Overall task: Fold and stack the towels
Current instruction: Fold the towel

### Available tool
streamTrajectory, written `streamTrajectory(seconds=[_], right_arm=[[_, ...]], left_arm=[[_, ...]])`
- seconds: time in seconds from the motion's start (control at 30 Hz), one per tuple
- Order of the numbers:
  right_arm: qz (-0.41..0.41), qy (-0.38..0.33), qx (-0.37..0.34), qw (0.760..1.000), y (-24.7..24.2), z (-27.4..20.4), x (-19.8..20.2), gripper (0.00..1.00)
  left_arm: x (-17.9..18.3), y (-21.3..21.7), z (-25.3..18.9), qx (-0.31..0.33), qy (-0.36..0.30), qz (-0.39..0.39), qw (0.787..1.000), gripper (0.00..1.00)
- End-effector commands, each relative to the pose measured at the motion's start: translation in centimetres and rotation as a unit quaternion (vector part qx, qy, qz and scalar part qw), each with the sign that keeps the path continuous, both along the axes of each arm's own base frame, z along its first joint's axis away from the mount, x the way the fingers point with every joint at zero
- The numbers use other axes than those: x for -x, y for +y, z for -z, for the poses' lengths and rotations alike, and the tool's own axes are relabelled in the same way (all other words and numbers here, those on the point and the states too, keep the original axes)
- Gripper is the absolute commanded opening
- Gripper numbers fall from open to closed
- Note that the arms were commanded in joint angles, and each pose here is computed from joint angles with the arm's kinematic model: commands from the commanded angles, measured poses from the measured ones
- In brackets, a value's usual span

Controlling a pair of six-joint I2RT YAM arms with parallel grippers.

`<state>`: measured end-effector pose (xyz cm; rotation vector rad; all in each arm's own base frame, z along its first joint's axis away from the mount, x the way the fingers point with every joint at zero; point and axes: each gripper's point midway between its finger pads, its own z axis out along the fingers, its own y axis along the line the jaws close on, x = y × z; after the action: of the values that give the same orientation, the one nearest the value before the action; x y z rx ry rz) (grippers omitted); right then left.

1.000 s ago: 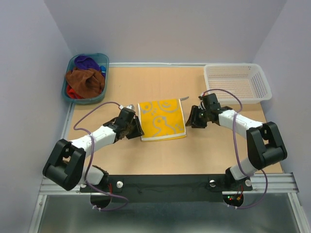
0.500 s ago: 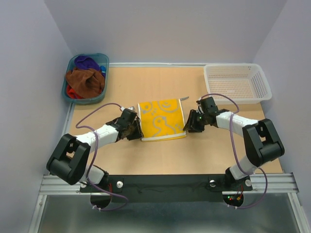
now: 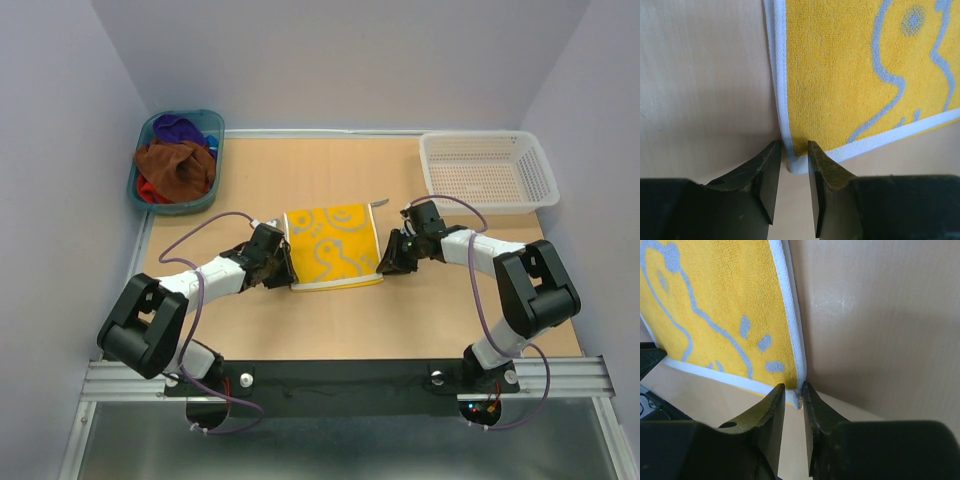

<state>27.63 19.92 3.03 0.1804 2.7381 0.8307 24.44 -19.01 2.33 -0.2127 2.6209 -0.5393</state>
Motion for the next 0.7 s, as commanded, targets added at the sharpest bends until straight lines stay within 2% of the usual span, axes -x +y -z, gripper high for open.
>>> streamTrajectory(seconds=[0.0,0.43,0.67], right_arm=[[-0.006,-0.034,-0.019,0.999,1.0,-1.8,-1.2,0.25],[-0.002,-0.058,-0.033,0.998,1.3,-3.9,-1.8,0.23],[-0.004,-0.046,-0.033,0.998,1.4,-3.3,-1.5,0.24]], left_arm=[[-0.3,-0.5,-1.1,0.004,-0.007,0.005,1.0,0.39],[-0.4,-0.5,-1.3,0.004,-0.008,0.005,1.0,0.39],[-0.4,-0.6,-1.2,0.004,-0.006,0.005,1.0,0.39]])
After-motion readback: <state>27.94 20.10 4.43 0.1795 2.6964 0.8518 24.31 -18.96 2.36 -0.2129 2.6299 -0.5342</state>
